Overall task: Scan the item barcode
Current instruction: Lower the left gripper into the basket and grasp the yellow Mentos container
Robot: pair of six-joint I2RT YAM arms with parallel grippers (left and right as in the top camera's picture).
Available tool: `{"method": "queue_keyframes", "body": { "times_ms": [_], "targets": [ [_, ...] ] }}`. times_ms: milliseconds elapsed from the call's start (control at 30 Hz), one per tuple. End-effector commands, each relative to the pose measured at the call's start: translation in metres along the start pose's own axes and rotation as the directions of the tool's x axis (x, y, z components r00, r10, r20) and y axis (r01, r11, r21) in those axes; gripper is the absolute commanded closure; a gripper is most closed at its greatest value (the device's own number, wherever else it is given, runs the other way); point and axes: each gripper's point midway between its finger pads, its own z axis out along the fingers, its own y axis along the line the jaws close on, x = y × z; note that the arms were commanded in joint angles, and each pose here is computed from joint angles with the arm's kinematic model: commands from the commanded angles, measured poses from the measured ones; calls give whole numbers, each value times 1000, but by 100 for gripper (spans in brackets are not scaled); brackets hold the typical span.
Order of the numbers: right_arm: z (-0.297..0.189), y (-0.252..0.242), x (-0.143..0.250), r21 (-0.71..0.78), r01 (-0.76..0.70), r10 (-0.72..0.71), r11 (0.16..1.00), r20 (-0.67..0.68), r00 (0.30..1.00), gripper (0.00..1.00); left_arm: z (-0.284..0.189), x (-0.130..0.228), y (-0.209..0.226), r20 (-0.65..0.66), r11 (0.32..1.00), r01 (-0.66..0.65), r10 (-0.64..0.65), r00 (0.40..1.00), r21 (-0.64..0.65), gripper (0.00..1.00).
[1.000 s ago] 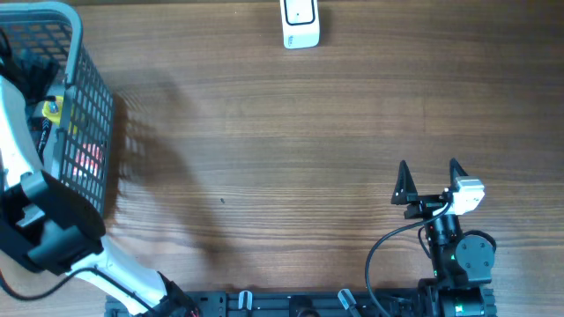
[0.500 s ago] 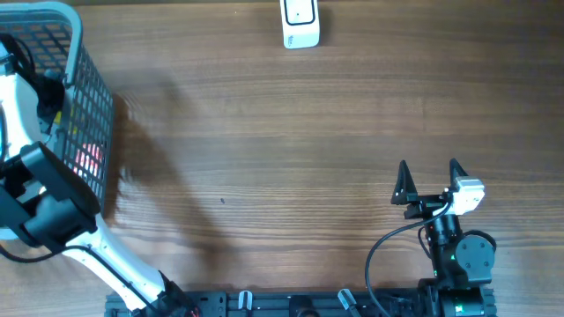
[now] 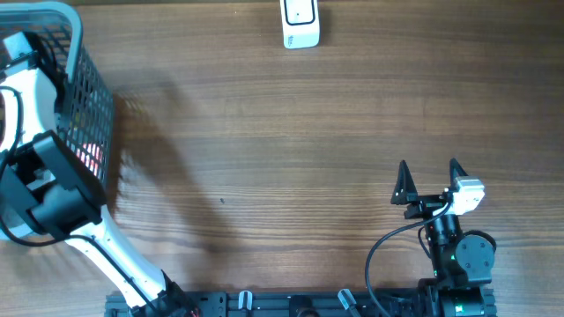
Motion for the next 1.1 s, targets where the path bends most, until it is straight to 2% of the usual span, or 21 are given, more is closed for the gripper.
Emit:
{"method": "queue_keyframes", "body": {
  "times_ms": [0,67,100,267,367,867,1000,1067],
  "targets": [
    [0,2,3,-15,4,-4,1000,-3,1000,0,2,3,-14,10,1000,-22,21,1000,11,19],
    [0,2,3,-15,4,-4,1000,-3,1000,0,2,4,-14,10,1000,-23,23,1000,11,13],
    [0,2,3,-15,4,-4,1000,-3,1000,0,2,4,-14,10,1000,-23,23,1000,11,13],
    [0,2,3,-15,4,-4,1000,-3,1000,0,2,2,-12,11,1000,-18,18,1000,9,23],
    [0,2,3,-15,4,-4,1000,-3,1000,0,2,1,-10,11,1000,-14,14,1000,7,37],
    [0,2,3,-15,4,-4,1000,-3,1000,0,3,0,-3,3,1000,-3,3,1000,-4,44],
    [0,2,3,-15,4,-4,1000,-3,1000,0,0,-3,2,3,1000,6,-6,1000,-8,55],
    [0,2,3,-15,4,-4,1000,-3,1000,0,-3,-6,3,11,1000,10,-10,1000,-7,54]
  ]
}}
